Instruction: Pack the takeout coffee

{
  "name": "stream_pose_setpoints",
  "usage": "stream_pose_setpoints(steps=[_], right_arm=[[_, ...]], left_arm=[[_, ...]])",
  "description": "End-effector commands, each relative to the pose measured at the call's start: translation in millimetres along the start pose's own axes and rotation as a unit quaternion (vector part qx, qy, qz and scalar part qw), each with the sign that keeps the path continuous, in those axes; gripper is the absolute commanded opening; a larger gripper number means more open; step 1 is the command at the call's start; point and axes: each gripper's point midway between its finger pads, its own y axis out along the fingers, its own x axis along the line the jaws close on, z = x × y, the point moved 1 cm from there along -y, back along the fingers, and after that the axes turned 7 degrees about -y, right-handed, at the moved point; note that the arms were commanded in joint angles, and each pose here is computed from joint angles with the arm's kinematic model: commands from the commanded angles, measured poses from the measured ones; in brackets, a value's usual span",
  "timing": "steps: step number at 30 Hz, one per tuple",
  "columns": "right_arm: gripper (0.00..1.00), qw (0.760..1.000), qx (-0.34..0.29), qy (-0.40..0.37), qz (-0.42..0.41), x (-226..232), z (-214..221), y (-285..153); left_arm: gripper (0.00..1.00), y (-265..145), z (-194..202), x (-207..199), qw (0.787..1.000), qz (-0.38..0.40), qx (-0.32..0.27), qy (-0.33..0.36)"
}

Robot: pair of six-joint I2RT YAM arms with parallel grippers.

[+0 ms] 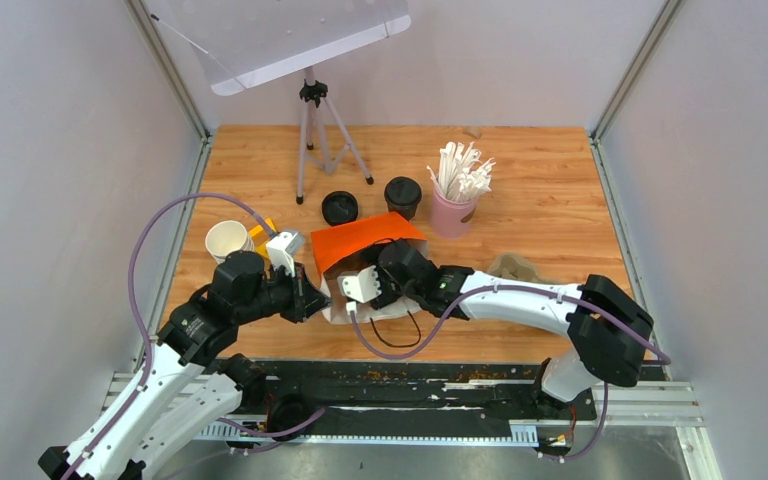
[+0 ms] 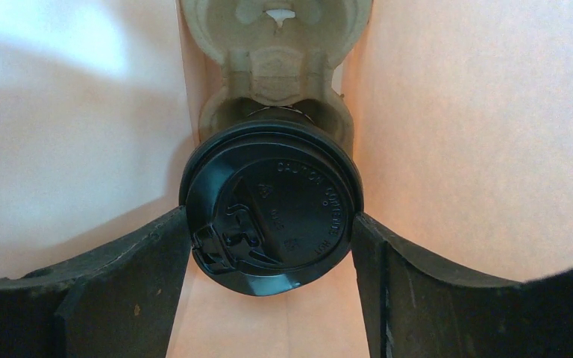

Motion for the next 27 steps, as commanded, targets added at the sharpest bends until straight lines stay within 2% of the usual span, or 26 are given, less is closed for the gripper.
stream_pose_setpoints(steps=[1,11,27], right_arm=[[0.74,0.999,0.020,0.003,-0.048,23.9,14.0,10.3],[0.81,0.999,0.024,0.008,-0.041,6.8,11.2,1.9],[0.88,0.998,0.017,0.001,-0.058,3.4,4.6,-15.6]], left_arm=[[0.00,-0.4,-3.6,-12.5,1.000,0.030,-0.002,0.004],[0.00,-1.2,-4.7,-12.7,1.000,0.029,-0.004,0.005],[0.00,1.1,-8.3,-11.9,1.000,0.021,-0.004,0.003]])
